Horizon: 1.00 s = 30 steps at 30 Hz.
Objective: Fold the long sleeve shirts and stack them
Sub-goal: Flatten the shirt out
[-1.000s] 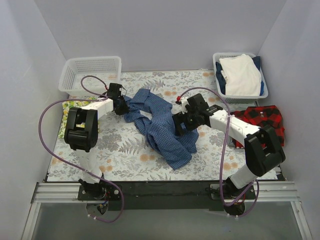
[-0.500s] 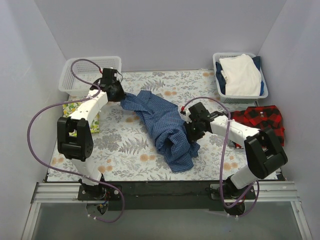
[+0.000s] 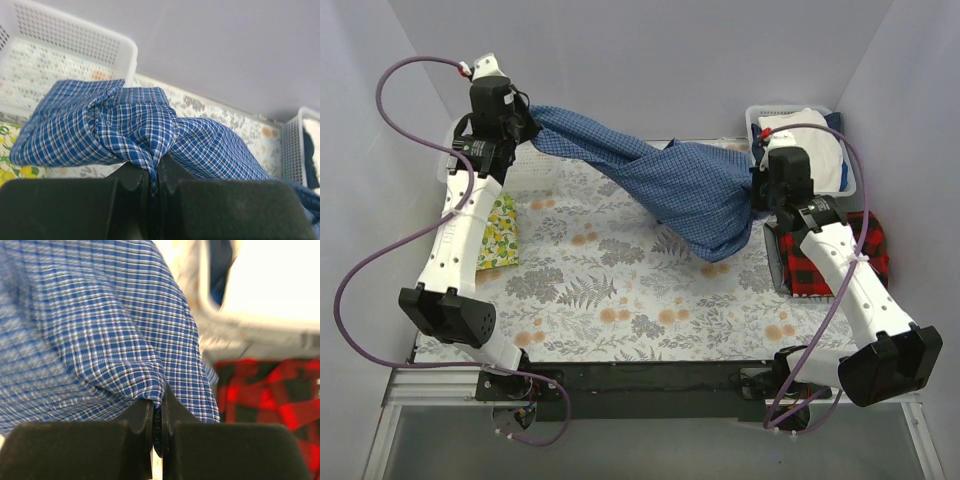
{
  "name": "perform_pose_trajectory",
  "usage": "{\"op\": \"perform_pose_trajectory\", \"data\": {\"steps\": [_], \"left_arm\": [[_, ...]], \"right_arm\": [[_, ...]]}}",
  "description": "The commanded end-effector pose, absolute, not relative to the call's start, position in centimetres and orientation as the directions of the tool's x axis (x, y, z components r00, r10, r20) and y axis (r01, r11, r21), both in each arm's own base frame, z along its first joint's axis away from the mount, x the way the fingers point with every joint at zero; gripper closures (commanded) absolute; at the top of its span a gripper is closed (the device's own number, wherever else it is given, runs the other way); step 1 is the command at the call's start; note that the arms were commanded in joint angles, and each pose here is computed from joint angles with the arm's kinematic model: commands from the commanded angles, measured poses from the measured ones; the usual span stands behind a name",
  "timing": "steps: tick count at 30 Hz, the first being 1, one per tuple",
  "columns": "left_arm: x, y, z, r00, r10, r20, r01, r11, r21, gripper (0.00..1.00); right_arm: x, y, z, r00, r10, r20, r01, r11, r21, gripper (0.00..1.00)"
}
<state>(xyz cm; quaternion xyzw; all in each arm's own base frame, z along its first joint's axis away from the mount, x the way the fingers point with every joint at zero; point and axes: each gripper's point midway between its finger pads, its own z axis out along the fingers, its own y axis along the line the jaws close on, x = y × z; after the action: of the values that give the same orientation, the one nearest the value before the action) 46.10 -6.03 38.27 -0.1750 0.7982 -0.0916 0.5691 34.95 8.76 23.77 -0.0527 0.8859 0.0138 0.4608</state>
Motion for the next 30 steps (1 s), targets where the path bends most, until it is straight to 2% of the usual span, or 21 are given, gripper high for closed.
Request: {"op": "perform_pose_trajectory", "data": {"steps": [1,5,9,11,12,13,15,16,17,19,20,24,27,30], "left_arm": [[43.3,-1.2,45.2,-0.102,-0.392,-0.914,-0.251,0.899,-0.358,1.0],[43.1,-0.5,48.5,-0.031,-0.432,-0.901,-0.2,0.886,-0.418,1.0],[43.2,-1.5,48.7,-0.05,-0.448,-0.893,-0.142,0.888,-0.438,1.0],[43.4,-1.7,46.2,-0.101,-0.45,-0.887,-0.159,0.888,-0.432,1.0],[43.0,-1.7,45.7,-0.11,-0.456,-0.883,-0.161,0.885,-0.437,1.0],[43.0,-1.8,42.4,-0.176,-0.453,-0.874,-0.19,0.887,-0.421,1.0],[41.5,-1.9,39.8,-0.225,-0.474,-0.851,-0.214,0.876,-0.432,1.0],[41.1,-2.1,37.2,-0.266,-0.489,-0.831,-0.236,0.869,-0.436,1.0],[40.1,-2.3,31.5,-0.362,-0.502,-0.785,-0.285,0.862,-0.419,1.0],[38.2,-2.3,27.4,-0.409,-0.536,-0.739,-0.336,0.841,-0.424,1.0],[36.7,-2.3,22.7,-0.475,-0.541,-0.694,-0.378,0.838,-0.394,1.0],[35.5,-2.0,19.0,-0.496,-0.561,-0.663,-0.424,0.823,-0.378,1.0],[36.2,-1.6,19.0,-0.499,-0.55,-0.67,-0.431,0.828,-0.358,1.0],[36.9,-1.1,19.4,-0.49,-0.534,-0.689,-0.44,0.834,-0.334,1.0]], "right_arm": [[37.3,7.0,33.0,-0.337,-0.081,-0.938,-0.053,0.996,-0.068,0.99],[38.2,10.3,36.2,-0.247,-0.115,-0.962,-0.249,0.967,-0.052,0.99],[38.1,13.7,33.7,-0.315,-0.102,-0.944,-0.401,0.915,0.035,0.91],[37.0,14.9,30.3,-0.4,-0.093,-0.912,-0.449,0.887,0.106,0.77],[36.3,15.2,28.6,-0.441,-0.099,-0.892,-0.463,0.877,0.132,0.73],[35.7,15.5,27.2,-0.48,-0.098,-0.872,-0.468,0.869,0.16,0.7],[33.0,15.6,22.0,-0.611,-0.12,-0.783,-0.463,0.856,0.23,0.56],[31.9,15.3,20.5,-0.646,-0.126,-0.752,-0.453,0.857,0.245,0.47],[30.8,14.9,18.9,-0.681,-0.131,-0.72,-0.434,0.865,0.252,0.45],[28.2,14.0,15.8,-0.733,-0.126,-0.668,-0.396,0.878,0.27,0.35],[27.7,13.7,15.4,-0.736,-0.123,-0.665,-0.387,0.883,0.265,0.35],[27.0,13.5,14.8,-0.731,-0.112,-0.673,-0.383,0.883,0.269,0.34],[28.3,14.2,14.4,-0.75,-0.123,-0.65,-0.39,0.876,0.284,0.32],[31.0,15.2,15.0,-0.733,-0.12,-0.669,-0.404,0.869,0.287,0.32]]}}
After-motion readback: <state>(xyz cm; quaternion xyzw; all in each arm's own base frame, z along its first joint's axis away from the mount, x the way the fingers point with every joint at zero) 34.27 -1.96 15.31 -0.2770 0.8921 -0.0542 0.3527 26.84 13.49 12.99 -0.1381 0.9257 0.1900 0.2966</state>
